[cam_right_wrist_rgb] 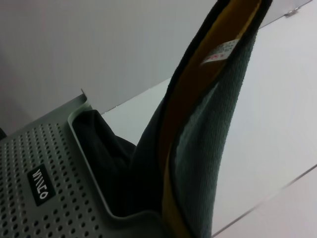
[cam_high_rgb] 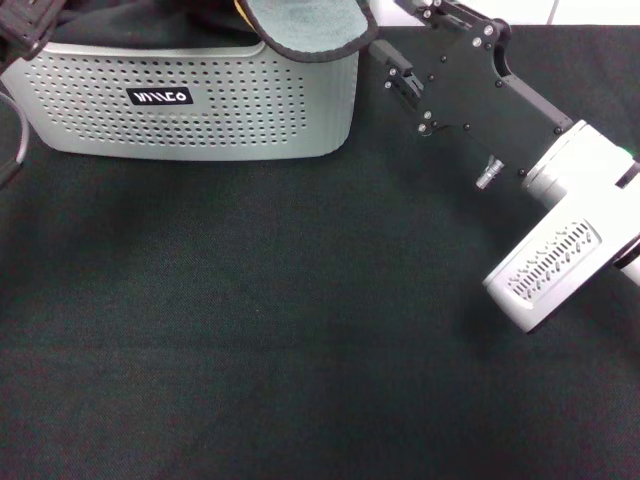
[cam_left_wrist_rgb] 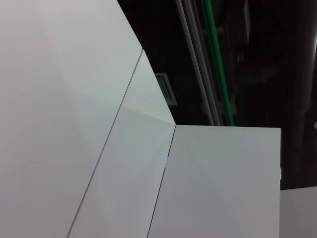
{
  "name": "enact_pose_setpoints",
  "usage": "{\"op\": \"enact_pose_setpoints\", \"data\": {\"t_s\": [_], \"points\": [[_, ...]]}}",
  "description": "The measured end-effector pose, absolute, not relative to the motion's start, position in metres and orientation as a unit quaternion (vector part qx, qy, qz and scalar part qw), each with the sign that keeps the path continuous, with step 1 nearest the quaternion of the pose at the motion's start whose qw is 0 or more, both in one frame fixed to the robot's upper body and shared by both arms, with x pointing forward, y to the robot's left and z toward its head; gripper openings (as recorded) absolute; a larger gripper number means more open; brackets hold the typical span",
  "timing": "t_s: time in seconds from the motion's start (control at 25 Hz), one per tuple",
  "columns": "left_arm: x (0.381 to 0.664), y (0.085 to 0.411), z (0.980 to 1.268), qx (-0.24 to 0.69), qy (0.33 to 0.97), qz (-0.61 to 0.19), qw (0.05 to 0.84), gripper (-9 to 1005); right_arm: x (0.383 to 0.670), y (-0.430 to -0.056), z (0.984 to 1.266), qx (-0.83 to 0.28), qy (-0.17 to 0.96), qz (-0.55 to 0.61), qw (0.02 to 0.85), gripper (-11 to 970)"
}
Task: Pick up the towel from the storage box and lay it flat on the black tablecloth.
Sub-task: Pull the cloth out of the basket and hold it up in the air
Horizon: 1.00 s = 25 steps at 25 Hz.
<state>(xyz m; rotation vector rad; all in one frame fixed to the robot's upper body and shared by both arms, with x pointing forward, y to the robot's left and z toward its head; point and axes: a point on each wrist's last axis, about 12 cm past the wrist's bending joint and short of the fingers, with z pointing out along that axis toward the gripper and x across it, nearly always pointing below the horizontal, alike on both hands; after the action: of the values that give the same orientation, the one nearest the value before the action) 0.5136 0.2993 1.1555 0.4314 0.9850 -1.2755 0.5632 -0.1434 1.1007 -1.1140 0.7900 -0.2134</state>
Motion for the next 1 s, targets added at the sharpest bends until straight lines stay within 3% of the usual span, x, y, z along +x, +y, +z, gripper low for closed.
{"op": "enact_pose_setpoints", "data": {"t_s": [0.56, 1.0], "points": [[0.513, 0.298, 1.154, 0.19, 0.439, -0.568, 0.669, 41, 0.577, -0.13, 1.106, -0.536, 0.364, -0.093, 0.756, 193], [0.512, 0.298, 1.152, 0.186, 0.44, -0.57, 0.668, 42, 0.572, -0.126, 1.098, -0.559, 0.363, -0.088, 0.74, 217]]}}
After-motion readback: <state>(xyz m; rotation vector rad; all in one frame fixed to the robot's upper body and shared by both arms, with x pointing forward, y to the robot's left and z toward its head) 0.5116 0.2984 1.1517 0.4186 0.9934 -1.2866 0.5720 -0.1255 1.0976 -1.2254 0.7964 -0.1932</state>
